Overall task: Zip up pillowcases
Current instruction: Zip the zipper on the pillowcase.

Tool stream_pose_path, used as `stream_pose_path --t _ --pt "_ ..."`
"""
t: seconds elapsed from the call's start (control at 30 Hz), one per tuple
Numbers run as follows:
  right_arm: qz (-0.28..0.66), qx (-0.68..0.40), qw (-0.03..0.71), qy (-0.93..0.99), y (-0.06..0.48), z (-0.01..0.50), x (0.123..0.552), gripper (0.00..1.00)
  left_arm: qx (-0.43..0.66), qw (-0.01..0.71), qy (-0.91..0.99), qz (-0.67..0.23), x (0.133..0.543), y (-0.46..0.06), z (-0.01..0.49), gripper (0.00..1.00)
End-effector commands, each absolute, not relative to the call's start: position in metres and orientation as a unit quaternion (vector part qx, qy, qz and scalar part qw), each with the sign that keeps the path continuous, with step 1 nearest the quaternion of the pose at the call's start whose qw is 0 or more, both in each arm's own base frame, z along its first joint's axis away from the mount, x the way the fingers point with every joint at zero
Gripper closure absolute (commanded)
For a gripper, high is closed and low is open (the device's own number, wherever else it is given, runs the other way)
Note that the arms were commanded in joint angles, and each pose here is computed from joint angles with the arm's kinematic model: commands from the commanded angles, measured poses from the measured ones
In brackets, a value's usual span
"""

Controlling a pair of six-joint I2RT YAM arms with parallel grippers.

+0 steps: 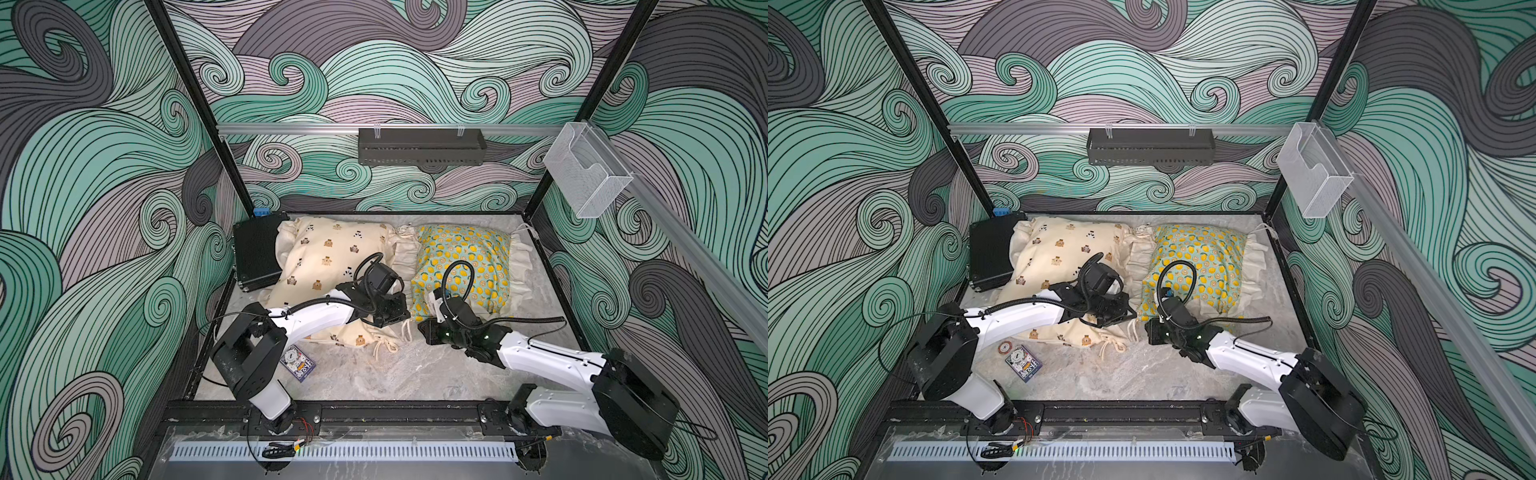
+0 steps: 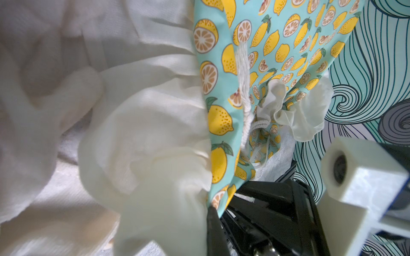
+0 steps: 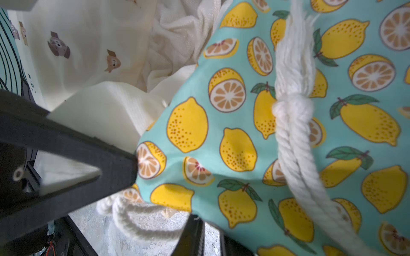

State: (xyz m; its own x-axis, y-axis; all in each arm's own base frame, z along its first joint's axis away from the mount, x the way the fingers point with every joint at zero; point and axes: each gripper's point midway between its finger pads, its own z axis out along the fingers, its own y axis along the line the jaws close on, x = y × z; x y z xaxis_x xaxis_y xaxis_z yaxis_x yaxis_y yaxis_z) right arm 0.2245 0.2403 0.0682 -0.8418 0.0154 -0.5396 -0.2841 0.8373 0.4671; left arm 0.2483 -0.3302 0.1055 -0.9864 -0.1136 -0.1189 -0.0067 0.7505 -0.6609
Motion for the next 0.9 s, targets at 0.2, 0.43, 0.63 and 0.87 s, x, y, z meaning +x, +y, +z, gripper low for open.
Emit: stream_pose_path --t 0.2,0.43,0.63,0.87 --pt "0.271 -0.07 0.281 0.918 0.236 0.075 0.224 0.91 -0.02 0.087 0.927 -0.364 0.247 -0.333 0.119 1.0" --pt "0.267 -0.061 0.277 0.921 0.232 0.078 0.221 0.96 -0.019 0.09 0.927 -0.363 0.248 -0.332 0.121 1.0" --pt "0.27 -0.062 0.261 0.925 0.233 0.082 0.217 0.99 -0.019 0.1 0.926 -0.364 0.25 -0.332 0.128 1.0" --pt "0.273 -0.055 0.241 0.93 0.232 0.083 0.21 0.99 -0.017 0.113 0.925 -0.364 0.251 -0.329 0.135 1.0"
